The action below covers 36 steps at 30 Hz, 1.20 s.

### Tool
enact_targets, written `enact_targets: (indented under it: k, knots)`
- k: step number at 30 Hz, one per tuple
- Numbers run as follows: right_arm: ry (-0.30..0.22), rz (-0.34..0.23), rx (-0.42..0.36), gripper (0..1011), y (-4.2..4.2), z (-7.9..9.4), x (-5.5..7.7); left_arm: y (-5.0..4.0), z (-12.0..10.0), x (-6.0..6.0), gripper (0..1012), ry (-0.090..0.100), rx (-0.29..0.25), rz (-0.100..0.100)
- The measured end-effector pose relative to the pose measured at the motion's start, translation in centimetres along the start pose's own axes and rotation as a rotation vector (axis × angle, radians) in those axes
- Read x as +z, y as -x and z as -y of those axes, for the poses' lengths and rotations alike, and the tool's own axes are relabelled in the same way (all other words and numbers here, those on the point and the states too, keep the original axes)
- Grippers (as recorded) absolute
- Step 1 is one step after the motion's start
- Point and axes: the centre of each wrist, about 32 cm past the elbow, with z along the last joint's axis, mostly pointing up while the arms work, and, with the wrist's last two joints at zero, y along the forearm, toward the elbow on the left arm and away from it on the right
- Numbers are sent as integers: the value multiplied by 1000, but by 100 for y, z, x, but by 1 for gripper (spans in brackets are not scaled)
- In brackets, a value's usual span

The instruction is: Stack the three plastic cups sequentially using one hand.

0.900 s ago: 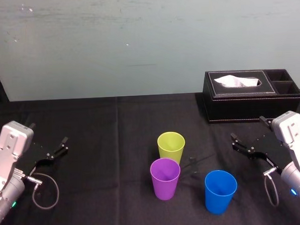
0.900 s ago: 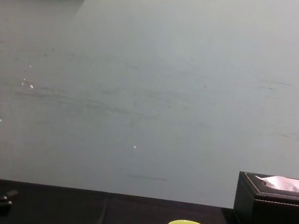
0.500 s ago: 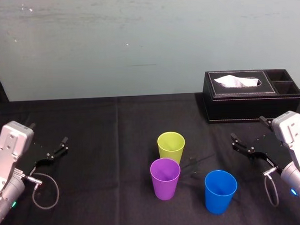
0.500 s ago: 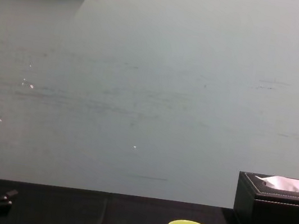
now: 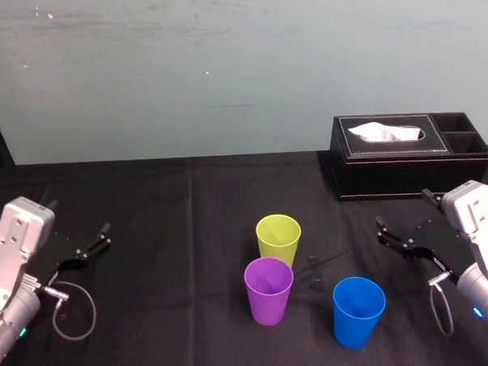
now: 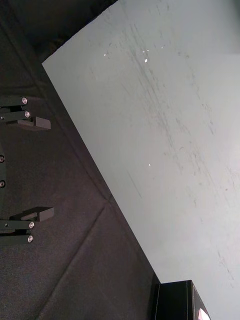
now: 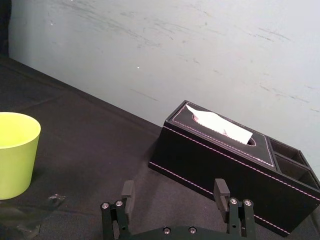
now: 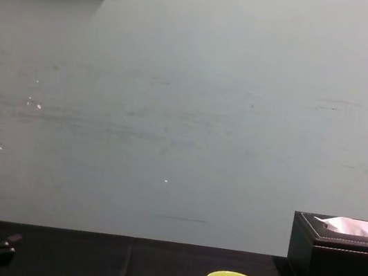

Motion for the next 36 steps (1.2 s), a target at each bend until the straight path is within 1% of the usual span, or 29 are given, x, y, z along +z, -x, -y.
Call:
enact_targets:
  k: [36]
  knots:
    - [0,0,0,1003,0,0,0,0,0,0,1000,0,0,0]
